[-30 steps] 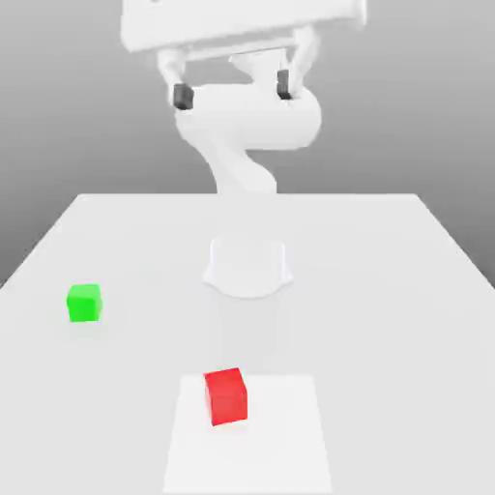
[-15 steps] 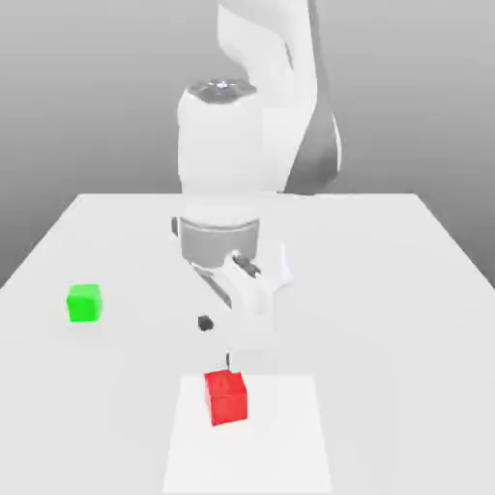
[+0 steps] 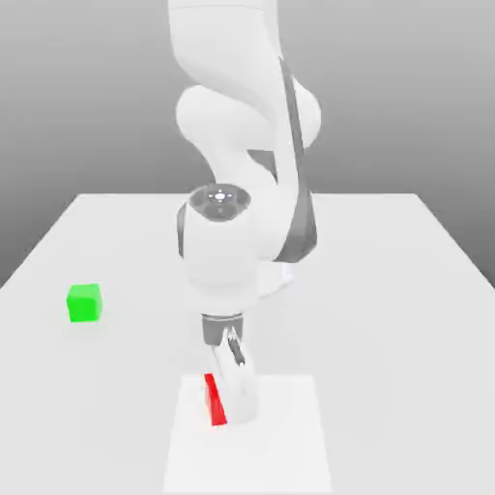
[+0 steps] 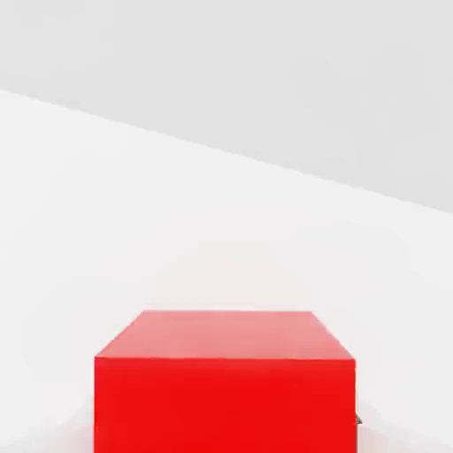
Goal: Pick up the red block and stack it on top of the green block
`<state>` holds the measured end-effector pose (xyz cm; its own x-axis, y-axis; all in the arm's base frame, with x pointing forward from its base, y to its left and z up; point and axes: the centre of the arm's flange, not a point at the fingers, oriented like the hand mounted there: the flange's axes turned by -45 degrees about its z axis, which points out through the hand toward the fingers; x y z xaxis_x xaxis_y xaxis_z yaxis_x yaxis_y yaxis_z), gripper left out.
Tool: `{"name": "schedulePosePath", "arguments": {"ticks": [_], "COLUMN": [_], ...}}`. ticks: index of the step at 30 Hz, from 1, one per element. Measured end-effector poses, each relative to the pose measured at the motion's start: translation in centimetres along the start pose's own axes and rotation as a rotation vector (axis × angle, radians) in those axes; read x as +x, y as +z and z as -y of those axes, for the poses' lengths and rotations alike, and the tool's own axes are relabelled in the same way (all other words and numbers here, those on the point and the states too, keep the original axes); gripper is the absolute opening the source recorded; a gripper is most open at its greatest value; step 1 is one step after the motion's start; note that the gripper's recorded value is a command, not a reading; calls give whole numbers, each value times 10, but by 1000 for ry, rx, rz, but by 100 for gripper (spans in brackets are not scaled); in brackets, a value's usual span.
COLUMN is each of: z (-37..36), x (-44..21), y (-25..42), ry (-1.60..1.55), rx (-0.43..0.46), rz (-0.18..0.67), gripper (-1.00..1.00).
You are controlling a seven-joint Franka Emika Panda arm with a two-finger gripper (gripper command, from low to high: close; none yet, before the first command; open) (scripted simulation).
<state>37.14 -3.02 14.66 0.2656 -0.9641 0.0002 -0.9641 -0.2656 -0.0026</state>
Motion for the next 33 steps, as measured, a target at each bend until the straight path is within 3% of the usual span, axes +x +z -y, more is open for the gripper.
{"name": "schedulePosePath", "arguments": {"ticks": [8,20,33], "z": [-2,-100,-240], "x": [3,131,192], "y": [-63,-98,-111], "ry": [-10,217,439], "rx": [-2,-21,-22], "rz": [-9,-71,-51], "gripper": [-100,-100,-100]}}
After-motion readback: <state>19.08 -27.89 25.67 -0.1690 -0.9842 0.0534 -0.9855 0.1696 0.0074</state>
